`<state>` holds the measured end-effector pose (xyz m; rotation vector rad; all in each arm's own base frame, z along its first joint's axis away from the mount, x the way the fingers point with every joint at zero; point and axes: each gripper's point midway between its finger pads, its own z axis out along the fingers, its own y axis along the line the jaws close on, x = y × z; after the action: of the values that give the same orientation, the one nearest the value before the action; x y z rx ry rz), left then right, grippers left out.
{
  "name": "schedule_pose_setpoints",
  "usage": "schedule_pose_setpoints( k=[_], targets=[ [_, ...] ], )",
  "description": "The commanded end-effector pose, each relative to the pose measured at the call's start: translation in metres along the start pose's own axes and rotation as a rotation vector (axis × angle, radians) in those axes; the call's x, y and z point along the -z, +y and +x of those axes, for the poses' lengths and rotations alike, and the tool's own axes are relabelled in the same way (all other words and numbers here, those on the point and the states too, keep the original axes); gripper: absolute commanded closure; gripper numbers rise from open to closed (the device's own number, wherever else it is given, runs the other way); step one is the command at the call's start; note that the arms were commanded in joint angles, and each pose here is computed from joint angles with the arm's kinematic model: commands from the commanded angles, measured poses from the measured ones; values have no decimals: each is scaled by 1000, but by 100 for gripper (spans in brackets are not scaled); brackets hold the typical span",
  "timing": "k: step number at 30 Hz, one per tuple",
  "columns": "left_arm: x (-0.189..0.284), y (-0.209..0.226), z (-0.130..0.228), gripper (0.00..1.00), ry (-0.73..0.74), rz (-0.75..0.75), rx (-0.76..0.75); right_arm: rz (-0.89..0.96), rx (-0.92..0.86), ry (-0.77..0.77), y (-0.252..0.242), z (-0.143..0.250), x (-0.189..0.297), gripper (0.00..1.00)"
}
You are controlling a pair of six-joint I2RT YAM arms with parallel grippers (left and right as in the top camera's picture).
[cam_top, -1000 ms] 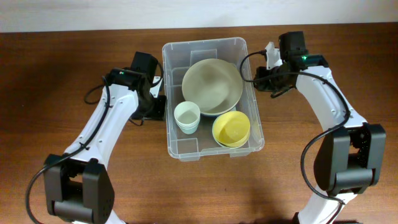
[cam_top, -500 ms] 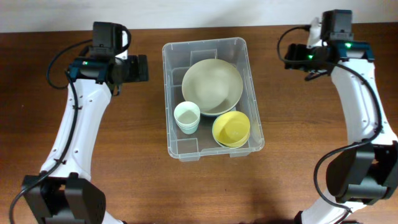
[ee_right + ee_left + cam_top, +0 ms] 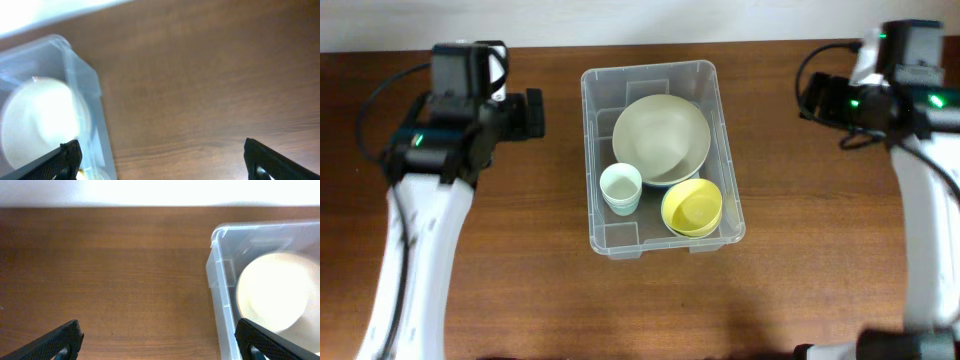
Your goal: Pack container
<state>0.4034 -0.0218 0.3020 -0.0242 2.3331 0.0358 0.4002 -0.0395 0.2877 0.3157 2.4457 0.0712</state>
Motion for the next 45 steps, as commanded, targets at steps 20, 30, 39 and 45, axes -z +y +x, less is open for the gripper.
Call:
schedule_pose_setpoints(
  k=[20,30,39,45],
  targets=[
    [75,9,122,0,-266,69,5,5,-32,-450,-36,179,150,1],
    [73,9,131,0,-231,66,2,26,-33,-337,-41,207,140,1],
    [73,9,131,0,-230,66,2,59,-19,-273,-47,223,136,1],
    [73,9,131,0,-229,66,2,30,48,-417,-41,208,140,1]
  ],
)
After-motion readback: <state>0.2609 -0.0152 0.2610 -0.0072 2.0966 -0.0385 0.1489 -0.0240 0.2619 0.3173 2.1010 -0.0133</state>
